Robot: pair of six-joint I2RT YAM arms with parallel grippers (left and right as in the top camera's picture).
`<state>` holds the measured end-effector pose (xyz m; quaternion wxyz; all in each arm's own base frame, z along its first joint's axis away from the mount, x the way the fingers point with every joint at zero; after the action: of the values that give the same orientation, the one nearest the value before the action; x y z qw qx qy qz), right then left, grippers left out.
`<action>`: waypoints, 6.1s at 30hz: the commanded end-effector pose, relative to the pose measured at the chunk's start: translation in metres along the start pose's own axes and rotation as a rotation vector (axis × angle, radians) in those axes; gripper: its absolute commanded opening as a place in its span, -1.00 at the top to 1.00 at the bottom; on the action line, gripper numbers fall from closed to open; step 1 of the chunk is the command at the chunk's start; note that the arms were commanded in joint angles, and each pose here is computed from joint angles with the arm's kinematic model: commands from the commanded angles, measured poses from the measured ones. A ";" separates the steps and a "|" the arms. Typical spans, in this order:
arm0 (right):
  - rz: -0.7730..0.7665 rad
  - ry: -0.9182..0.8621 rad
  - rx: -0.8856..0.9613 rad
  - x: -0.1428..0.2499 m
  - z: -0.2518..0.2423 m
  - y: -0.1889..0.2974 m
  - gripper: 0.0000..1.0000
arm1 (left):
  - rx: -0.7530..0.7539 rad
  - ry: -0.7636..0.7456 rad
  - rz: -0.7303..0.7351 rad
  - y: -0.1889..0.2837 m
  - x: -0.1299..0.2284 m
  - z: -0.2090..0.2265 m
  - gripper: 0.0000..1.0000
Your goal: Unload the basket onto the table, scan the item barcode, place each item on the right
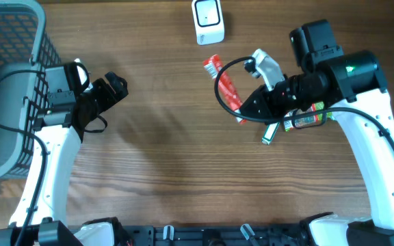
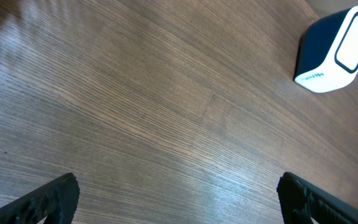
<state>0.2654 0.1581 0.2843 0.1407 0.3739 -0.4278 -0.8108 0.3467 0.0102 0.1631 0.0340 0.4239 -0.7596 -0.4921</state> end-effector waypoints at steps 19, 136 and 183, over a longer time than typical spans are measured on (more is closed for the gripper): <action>0.016 -0.059 0.825 -0.127 -0.147 0.019 0.91 | -0.001 -0.006 0.000 -0.001 -0.001 0.001 -1.00; 0.487 -0.567 0.413 0.036 -0.186 -0.115 -0.99 | -0.001 -0.006 0.000 -0.001 -0.001 0.001 -1.00; -0.464 -0.219 0.638 -0.154 -0.196 -0.002 -0.99 | -0.001 -0.006 0.000 -0.001 -0.001 0.001 -1.00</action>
<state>0.5309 0.1317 0.1961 -0.1547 0.3377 -0.6077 -0.7019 0.3467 0.0102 0.1631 0.0340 0.4239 -0.7596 -0.4921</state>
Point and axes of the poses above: each gripper's point midway between its finger pads, its own y axis back along the fingers, its own z axis along the line the jaws close on, x = y × z, the point moved 3 cm from there along y, back along the fingers, and after that the axes turned 9 degrees about y, right-handed, at the moved point
